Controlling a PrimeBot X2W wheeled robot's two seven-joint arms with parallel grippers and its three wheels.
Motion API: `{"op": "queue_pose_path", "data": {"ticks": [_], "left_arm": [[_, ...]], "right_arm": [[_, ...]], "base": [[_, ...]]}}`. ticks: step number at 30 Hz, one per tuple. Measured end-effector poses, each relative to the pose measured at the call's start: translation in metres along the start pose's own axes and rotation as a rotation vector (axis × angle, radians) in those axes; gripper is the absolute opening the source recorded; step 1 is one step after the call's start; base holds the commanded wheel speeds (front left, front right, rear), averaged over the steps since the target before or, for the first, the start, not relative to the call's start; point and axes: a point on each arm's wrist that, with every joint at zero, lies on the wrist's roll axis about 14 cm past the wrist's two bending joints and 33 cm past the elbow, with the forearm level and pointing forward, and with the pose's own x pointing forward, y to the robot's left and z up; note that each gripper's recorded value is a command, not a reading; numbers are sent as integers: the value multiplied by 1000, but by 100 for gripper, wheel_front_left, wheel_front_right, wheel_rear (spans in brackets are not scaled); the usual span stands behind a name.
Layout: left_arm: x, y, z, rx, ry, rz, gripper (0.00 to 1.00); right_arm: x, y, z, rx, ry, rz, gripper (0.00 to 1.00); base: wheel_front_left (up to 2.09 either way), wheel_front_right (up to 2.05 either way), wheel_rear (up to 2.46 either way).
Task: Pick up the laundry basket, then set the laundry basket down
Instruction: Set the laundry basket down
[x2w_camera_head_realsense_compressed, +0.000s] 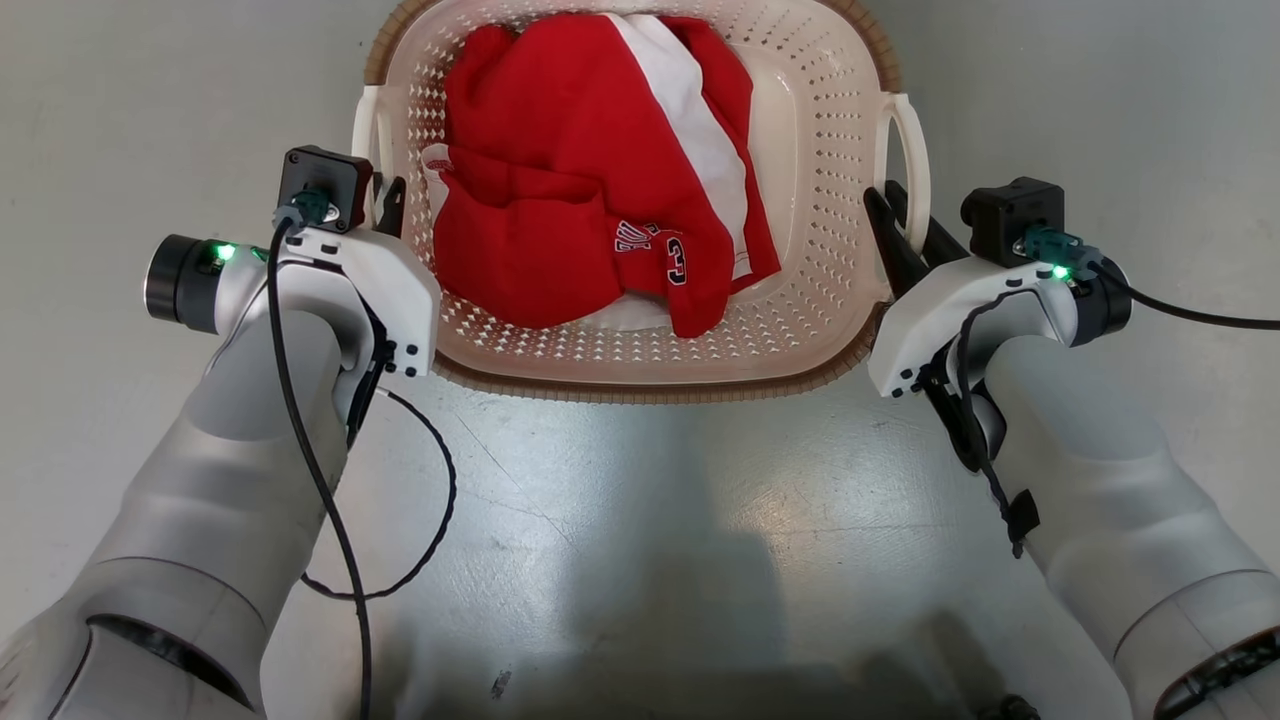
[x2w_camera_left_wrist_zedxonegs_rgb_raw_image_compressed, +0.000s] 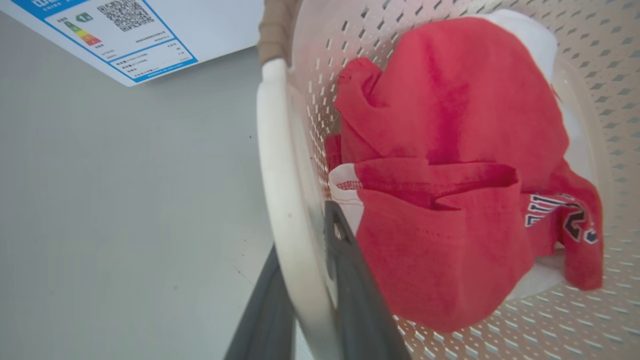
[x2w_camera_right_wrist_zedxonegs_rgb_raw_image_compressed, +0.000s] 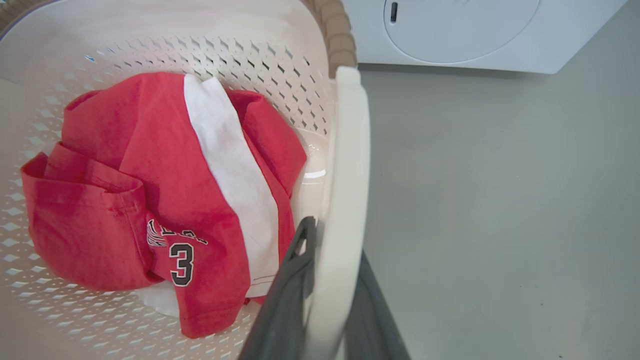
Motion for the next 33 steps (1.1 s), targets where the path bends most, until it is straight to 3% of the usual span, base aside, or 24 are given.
{"op": "queue_pose_path", "data": {"ticks": [4, 5, 6, 7, 8, 26, 33], "left_arm": [[1, 1, 1, -1, 0, 1, 0], [1, 1, 1, -4, 0, 3, 35], [1, 1, 1, -9, -1, 4, 98], [2, 2, 2, -9, -5, 6, 98], [2, 3, 3, -8, -8, 7, 100], [-11, 6, 38, -38, -93, 38, 100], [-36, -1, 56, -84, -159, 37, 100]], "right_arm": [[0, 0, 0, 5, 0, -1, 0], [1, 0, 0, 9, -1, -3, 28], [1, -1, 0, 13, -3, -7, 63], [1, -1, 0, 5, -1, -6, 63], [1, -1, -1, -2, 0, 1, 100], [-16, -5, 24, -16, -72, -34, 100], [-38, -10, 60, -24, -176, -71, 100]], "base": [[0, 0, 0], [0, 0, 0], [0, 0, 0], [0, 0, 0], [0, 0, 0], [0, 0, 0], [0, 0, 0]]}}
